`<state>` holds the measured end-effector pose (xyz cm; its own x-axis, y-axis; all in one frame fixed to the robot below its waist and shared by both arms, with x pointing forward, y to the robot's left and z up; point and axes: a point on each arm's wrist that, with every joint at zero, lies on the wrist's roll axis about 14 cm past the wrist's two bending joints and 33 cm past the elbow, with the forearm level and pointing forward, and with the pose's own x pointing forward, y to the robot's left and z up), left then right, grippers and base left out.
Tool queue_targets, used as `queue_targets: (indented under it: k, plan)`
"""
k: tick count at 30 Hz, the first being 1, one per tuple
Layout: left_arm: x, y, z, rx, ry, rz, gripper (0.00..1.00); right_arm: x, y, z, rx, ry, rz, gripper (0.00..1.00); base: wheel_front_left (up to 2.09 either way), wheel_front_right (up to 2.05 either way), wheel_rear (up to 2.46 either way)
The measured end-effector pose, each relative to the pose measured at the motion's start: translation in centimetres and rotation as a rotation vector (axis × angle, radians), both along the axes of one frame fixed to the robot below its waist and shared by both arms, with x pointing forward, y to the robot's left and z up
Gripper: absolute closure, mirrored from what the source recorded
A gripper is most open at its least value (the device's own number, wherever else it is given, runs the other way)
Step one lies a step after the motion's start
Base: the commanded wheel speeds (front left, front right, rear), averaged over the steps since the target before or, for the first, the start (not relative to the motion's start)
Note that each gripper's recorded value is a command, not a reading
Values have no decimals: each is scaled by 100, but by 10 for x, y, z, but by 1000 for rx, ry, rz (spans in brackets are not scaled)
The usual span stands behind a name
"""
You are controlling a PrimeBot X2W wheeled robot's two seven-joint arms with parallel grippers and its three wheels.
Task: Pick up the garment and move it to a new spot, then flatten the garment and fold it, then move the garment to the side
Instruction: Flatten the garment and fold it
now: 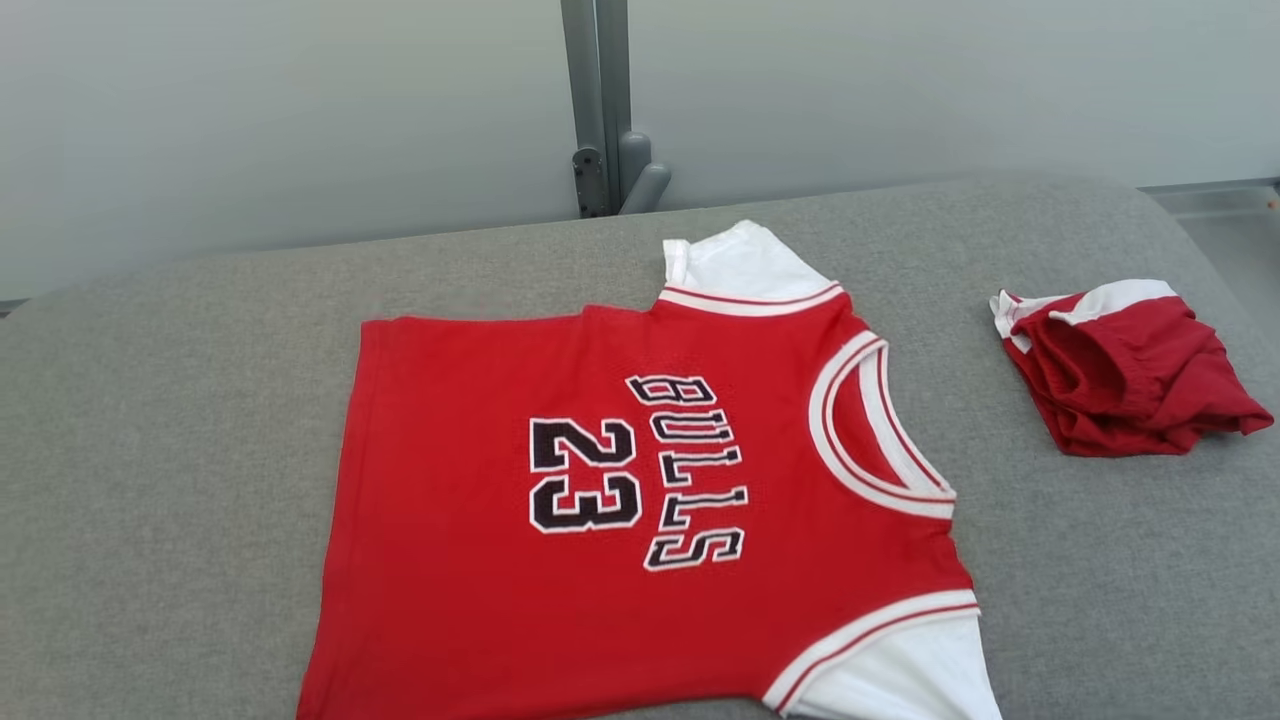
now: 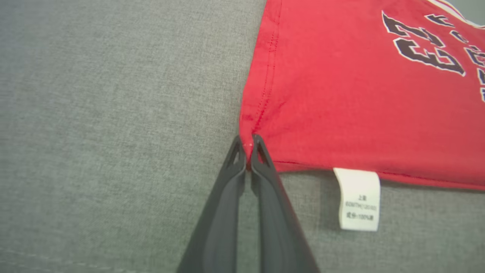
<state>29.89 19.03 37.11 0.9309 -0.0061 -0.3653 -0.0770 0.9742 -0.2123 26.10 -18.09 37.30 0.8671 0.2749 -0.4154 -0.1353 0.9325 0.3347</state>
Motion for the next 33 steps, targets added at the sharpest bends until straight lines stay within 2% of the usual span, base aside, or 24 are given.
queue_targets:
  k: [4, 7, 10, 15, 21, 27, 33]
  plan:
    - [-24, 10, -12, -4, 44, 39, 100, -16, -4, -7, -11, 36, 17, 100, 0, 0, 0]
    - [-26, 10, -9, -9, 34, 44, 100, -9, -3, 3, 8, 3, 15, 100, 0, 0, 0]
    - [-13, 7, 7, -5, -26, 31, 100, 7, -1, 24, 34, -69, 12, 100, 0, 0, 0]
    - [24, -2, 55, 0, -198, -5, 100, 51, 5, 81, 82, -264, 10, 100, 0, 0, 0]
    - [55, -10, 86, -4, -300, -27, 100, 93, 8, 118, 63, -396, 23, 100, 0, 0, 0]
    - [75, -20, 84, 4, -292, -63, 100, 136, 11, 131, 12, -458, 24, 100, 0, 0, 0]
    - [87, -18, 71, 11, -249, -61, 100, 161, 18, 115, -34, -425, 33, 100, 0, 0, 0]
